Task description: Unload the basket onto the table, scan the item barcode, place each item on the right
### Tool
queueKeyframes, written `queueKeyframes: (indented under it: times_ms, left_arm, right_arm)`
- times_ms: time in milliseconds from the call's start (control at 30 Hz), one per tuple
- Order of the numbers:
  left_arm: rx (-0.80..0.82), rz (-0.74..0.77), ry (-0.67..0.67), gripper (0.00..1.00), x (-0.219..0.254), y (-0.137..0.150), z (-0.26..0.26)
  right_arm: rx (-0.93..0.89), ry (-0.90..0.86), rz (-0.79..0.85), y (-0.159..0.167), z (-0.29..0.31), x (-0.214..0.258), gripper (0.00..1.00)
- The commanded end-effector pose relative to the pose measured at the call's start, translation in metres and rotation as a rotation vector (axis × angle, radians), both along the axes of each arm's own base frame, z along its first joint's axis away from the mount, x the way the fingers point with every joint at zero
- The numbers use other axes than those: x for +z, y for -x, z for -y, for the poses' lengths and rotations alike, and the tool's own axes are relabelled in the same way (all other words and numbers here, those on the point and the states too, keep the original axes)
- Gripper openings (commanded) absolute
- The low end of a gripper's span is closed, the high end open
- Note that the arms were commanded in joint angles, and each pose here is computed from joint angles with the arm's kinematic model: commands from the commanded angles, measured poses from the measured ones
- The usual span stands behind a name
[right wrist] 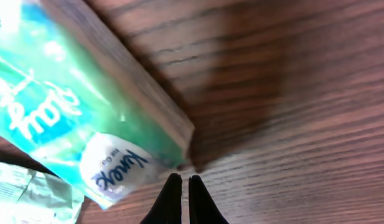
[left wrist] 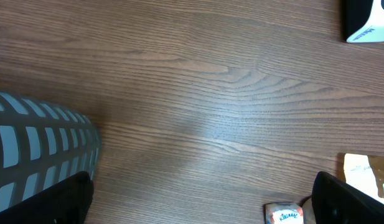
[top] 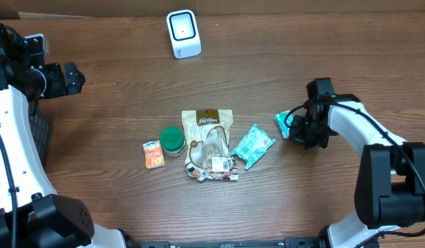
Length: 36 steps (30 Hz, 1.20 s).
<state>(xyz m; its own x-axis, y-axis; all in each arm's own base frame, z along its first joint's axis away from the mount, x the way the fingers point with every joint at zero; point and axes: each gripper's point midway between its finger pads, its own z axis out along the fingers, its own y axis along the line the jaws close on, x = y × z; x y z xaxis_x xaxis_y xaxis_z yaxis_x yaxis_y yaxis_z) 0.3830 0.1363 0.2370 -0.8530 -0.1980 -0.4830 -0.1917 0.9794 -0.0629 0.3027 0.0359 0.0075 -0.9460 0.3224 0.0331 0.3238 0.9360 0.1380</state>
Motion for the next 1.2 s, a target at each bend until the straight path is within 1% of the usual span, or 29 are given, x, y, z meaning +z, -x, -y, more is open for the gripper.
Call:
queueKeyframes:
  times_ms: [0, 133, 167, 200, 267, 300, 567, 733, 800, 933, 1000, 1167]
  left_arm:
    - [0.013, 0.015, 0.009, 1.00, 0.004, -0.002, -0.003]
    - [0.013, 0.015, 0.009, 0.99, 0.004, -0.002, -0.003]
    - [0.013, 0.015, 0.009, 1.00, 0.004, -0.002, -0.003]
    - [0.013, 0.015, 0.009, 0.99, 0.004, -0.002, -0.003]
    - [0.013, 0.015, 0.009, 0.99, 0.004, -0.002, -0.003]
    - [0.013, 0.015, 0.009, 1.00, 0.004, -0.002, -0.003]
    - [0.013, 0.015, 0.009, 0.99, 0.004, -0.002, -0.003]
    - [0.013, 0.015, 0.009, 1.00, 0.004, -0.002, -0.003]
    - [0.013, 0.015, 0.009, 0.99, 0.004, -0.002, -0.003]
    - [0.013, 0.015, 0.009, 1.00, 0.004, -0.002, -0.003]
    - [0.013, 0.015, 0.009, 1.00, 0.004, -0.002, -0.003]
    - [0.013, 0.015, 0.009, 1.00, 0.004, -0.002, -0.003]
  right_arm:
    - [0.003, -0.111, 0.063, -0.015, -0.012, 0.020, 0.04]
    - [-0.015, -0.217, 0.123, -0.028, -0.021, 0.041, 0.04]
    - [-0.019, -0.227, 0.130, -0.029, -0.021, 0.043, 0.08]
    - [-0.021, -0.233, 0.133, -0.030, -0.021, 0.043, 0.16]
    - [-0.026, -0.231, 0.133, -0.030, -0.019, 0.043, 0.22]
    - [-0.027, -0.231, 0.134, -0.030, -0.019, 0.043, 0.23]
    - [-0.030, -0.230, 0.164, -0.038, -0.014, 0.048, 0.24]
    - [-0.010, -0.234, 0.201, -0.050, -0.008, 0.065, 0.24]
    - [-0.005, -0.232, 0.219, -0.055, -0.006, 0.071, 0.26]
    - [0.001, -0.222, 0.244, -0.061, -0.004, 0.069, 0.34]
    - [0.004, -0.220, 0.265, -0.066, -0.004, 0.067, 0.37]
    - [0.017, -0.220, 0.255, -0.071, -0.004, 0.051, 0.38]
